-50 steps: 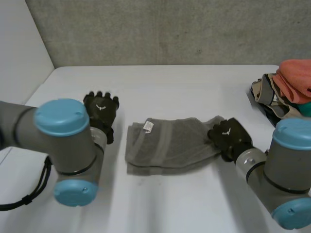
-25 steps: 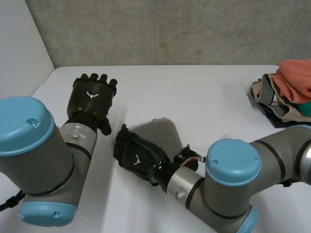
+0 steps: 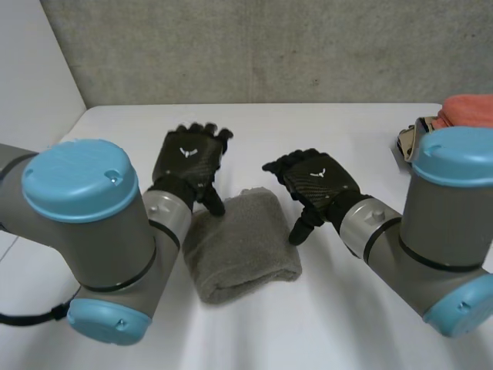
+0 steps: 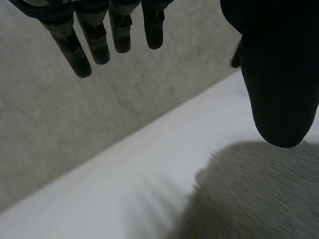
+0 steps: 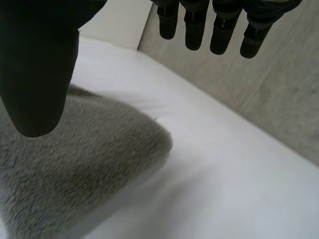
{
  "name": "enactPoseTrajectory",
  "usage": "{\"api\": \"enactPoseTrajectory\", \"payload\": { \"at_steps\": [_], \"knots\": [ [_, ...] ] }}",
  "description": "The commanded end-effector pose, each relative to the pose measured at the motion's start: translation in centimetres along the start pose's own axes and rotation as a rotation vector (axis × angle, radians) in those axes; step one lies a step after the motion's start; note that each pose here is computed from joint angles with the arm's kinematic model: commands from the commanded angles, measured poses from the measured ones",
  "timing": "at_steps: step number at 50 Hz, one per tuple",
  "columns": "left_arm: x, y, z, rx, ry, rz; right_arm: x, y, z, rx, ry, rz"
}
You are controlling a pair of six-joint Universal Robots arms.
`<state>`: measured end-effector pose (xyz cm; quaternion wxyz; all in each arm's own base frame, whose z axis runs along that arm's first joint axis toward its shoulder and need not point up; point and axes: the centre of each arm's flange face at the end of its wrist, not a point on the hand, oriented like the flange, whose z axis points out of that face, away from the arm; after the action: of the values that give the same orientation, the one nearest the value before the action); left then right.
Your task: Fold the laundry.
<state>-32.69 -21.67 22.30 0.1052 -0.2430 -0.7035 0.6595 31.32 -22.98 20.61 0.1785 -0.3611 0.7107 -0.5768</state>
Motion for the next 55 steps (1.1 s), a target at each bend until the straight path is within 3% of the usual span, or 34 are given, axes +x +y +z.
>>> {"api": "enactPoseTrajectory", "payload": {
  "at_steps": [1, 9, 21, 34, 45, 55],
  "knots": [
    [0.1, 2.5, -1.9, -0.127, -0.006, -0.013, 0.0, 0.0, 1.5, -0.04, -0.025, 0.046],
    [-0.6, 3.5, -3.6, -0.169, -0.043, -0.005, -0.6, 0.3, 2.5, -0.09, -0.094, 0.116],
    [-0.4, 5.8, -3.6, -0.222, -0.045, 0.01, -3.5, 3.1, 5.3, -0.186, -0.169, 0.102],
    [0.8, 7.5, -0.9, -0.243, -0.019, 0.041, -1.7, 4.3, 5.3, -0.243, -0.014, -0.132],
    [1.7, 9.4, 0.9, -0.297, 0.014, 0.181, -0.9, 5.3, 4.7, -0.22, 0.019, -0.137],
    [2.4, 8.0, 2.0, -0.24, 0.021, 0.19, -0.6, 4.2, 4.4, -0.174, 0.035, -0.137]
  ]
}}
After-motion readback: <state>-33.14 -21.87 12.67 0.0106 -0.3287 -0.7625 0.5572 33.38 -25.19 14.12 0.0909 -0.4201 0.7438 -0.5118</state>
